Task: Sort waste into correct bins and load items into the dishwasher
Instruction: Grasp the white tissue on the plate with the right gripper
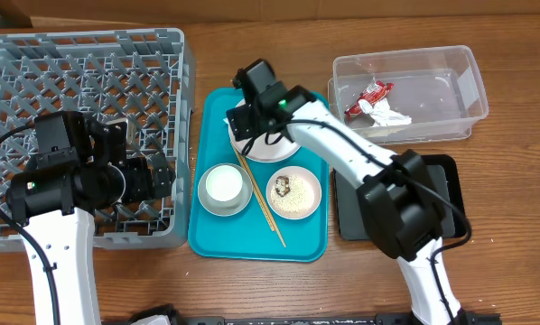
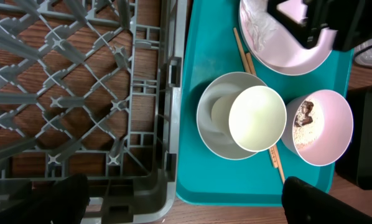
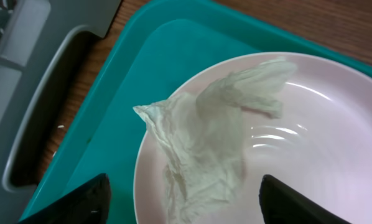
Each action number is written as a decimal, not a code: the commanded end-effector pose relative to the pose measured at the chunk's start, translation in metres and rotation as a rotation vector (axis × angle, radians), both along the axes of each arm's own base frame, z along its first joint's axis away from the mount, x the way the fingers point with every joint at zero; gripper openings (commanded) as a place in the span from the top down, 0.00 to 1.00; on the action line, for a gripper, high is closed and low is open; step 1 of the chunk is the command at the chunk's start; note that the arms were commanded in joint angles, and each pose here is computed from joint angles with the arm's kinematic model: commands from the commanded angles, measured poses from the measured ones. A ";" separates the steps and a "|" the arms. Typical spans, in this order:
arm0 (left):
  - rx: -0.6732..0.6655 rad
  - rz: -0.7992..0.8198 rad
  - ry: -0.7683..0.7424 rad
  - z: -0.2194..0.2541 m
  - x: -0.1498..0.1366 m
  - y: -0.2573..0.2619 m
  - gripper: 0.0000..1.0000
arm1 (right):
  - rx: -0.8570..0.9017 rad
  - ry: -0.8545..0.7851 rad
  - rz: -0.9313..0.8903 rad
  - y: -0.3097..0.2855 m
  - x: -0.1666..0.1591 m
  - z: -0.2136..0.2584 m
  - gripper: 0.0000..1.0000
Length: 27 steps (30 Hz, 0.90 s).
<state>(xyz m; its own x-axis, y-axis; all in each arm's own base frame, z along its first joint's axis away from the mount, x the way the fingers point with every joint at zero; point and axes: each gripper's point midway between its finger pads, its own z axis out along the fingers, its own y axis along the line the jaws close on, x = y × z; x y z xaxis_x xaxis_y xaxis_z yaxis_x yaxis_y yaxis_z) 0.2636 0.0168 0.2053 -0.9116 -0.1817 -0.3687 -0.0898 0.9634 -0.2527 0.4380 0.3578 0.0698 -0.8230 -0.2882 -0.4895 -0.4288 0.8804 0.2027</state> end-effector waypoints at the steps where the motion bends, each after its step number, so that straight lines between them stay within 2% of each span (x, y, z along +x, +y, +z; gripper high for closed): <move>1: 0.004 -0.027 -0.033 0.009 0.005 -0.003 0.00 | -0.042 -0.016 -0.072 -0.001 0.005 -0.014 0.26; 7: 0.004 -0.027 -0.031 0.009 0.004 -0.003 0.00 | -0.075 0.016 -0.090 -0.005 0.003 -0.039 0.28; 14: 0.004 -0.027 -0.031 0.009 0.004 -0.003 0.00 | -0.107 0.033 -0.100 -0.011 0.000 -0.045 0.46; 21: 0.004 -0.027 -0.031 0.009 0.004 -0.003 0.00 | -0.161 0.094 -0.096 -0.020 -0.012 -0.065 0.48; 24: 0.003 -0.027 -0.031 0.009 0.004 -0.003 0.00 | -0.168 0.102 -0.095 -0.021 -0.014 -0.066 0.58; 26: 0.003 -0.027 -0.031 0.009 0.004 -0.003 0.00 | -0.168 0.101 -0.095 -0.021 -0.014 -0.066 0.62; 27: 0.004 -0.027 -0.031 0.009 0.004 -0.003 0.00 | -0.168 0.102 -0.095 -0.021 -0.014 -0.066 0.69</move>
<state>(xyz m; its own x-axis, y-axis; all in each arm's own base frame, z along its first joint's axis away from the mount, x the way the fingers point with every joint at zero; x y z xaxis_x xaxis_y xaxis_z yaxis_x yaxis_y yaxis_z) 0.2635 0.0167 0.2053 -0.9118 -0.1817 -0.3683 -0.0898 0.9633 -0.2531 0.4235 0.3389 0.0162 -0.8865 -0.2762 -0.3711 -0.3335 0.9375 0.0989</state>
